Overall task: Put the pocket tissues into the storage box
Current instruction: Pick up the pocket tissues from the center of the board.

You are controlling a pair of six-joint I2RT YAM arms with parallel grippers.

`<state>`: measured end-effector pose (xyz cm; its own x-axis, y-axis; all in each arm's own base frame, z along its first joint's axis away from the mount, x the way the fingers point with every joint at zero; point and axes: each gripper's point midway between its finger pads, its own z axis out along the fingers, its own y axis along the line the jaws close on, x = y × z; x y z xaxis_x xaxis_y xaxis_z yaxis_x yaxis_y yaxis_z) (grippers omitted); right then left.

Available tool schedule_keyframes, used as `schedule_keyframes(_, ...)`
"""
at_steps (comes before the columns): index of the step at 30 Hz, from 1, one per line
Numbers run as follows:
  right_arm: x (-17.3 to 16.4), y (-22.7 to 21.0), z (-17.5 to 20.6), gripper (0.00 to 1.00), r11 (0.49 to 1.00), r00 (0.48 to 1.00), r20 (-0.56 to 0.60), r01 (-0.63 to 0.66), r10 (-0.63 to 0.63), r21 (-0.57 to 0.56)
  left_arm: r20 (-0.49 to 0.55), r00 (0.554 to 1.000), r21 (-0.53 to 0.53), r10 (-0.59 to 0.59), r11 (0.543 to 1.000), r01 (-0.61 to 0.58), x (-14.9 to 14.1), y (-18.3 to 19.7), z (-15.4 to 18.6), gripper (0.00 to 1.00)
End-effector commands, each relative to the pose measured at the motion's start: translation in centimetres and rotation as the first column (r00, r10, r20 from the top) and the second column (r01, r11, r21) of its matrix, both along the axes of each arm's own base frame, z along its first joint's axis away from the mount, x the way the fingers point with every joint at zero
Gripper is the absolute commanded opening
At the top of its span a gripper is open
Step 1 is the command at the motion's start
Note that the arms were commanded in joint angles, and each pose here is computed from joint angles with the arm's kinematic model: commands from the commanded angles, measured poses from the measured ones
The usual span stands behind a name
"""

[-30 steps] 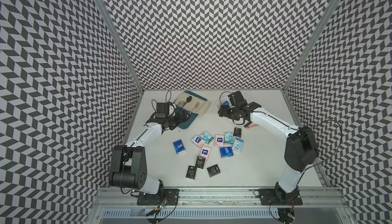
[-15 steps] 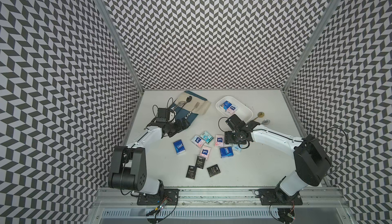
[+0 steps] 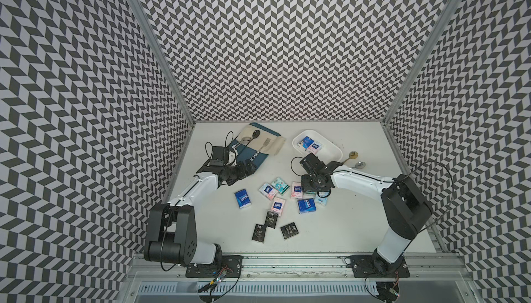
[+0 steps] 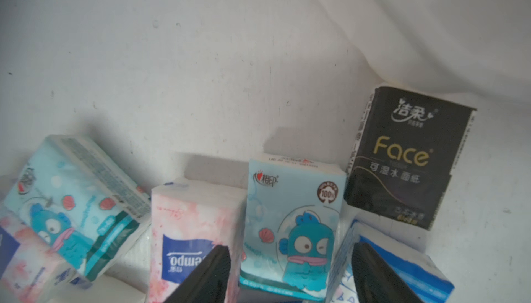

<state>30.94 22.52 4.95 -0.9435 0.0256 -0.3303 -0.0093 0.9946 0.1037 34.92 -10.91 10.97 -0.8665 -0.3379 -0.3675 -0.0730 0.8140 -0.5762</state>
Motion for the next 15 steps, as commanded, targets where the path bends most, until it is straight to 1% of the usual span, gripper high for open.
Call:
schedule_keyframes(1,1.0,0.2,-0.2,0.69,1.0,0.999,0.029,0.02,-0.02,-0.001,0.017,1.0,0.014,-0.013,1.0,0.013,-0.4,0.0,0.4,1.0)
schedule_keyframes(9,1.3,0.4,-1.6,0.67,1.0,1.0,0.007,0.023,-0.023,-0.013,0.019,1.0,0.012,-0.011,1.0,0.011,-0.4,0.0,0.5,1.0)
schedule_keyframes(12,1.2,0.4,-1.5,0.59,1.0,1.0,0.008,0.023,-0.023,-0.013,0.02,1.0,0.015,-0.01,1.0,0.01,-0.4,0.1,0.5,1.0)
schedule_keyframes(15,1.2,0.4,-0.7,0.54,1.0,0.999,0.022,0.024,-0.024,-0.002,0.022,1.0,0.015,-0.009,1.0,0.008,-0.4,0.1,0.5,1.0)
